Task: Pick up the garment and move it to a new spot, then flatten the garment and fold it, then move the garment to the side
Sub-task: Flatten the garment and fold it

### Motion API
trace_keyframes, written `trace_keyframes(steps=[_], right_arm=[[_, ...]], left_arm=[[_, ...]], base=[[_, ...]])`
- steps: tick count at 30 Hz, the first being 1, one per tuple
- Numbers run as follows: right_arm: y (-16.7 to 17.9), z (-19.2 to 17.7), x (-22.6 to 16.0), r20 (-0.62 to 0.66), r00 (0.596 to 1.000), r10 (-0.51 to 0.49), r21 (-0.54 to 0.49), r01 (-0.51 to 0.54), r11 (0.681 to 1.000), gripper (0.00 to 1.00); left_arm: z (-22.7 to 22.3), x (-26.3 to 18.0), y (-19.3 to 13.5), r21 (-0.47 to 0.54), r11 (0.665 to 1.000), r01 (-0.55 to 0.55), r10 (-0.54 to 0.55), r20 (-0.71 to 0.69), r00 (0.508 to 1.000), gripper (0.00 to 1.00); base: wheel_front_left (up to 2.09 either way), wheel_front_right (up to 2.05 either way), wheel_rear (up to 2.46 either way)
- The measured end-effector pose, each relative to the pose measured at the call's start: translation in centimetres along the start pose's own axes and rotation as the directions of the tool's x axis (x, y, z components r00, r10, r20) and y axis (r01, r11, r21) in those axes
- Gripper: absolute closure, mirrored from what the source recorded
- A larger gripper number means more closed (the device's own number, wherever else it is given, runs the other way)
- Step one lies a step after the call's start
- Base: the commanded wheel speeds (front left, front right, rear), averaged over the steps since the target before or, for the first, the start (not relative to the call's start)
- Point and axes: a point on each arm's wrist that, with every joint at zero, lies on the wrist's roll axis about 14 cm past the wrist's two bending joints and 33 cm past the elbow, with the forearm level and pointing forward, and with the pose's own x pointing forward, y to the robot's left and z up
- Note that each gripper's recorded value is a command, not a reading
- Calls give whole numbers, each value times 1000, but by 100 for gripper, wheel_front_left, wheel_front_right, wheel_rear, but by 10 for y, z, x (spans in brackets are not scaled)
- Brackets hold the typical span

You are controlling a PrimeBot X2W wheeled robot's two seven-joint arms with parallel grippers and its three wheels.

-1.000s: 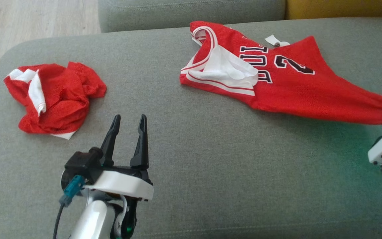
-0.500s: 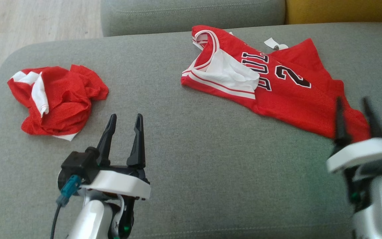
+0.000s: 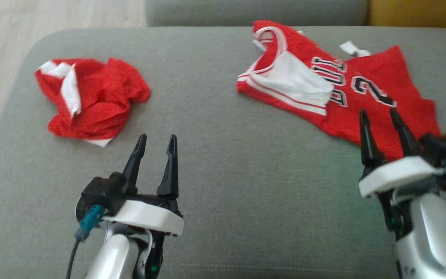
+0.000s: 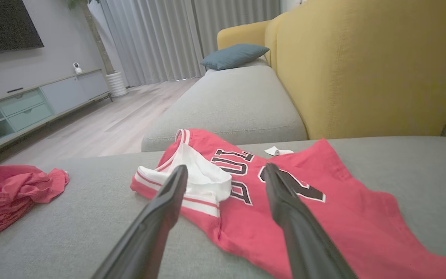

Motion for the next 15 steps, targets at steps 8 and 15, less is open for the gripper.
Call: trace_keyframes(steps=[8,15], right_arm=[[27,-7,72,-105,988,109,-53,-115,992,0],[40,-34,125,-222,963,154,-91,-178,980,0]], left_arm=[[-3,-6,29,7,996,-94,94,-15,995,0],[-9,-17,56,20,982,-190,191,-41,981,0]], base=[[0,0,0],[0,0,0]])
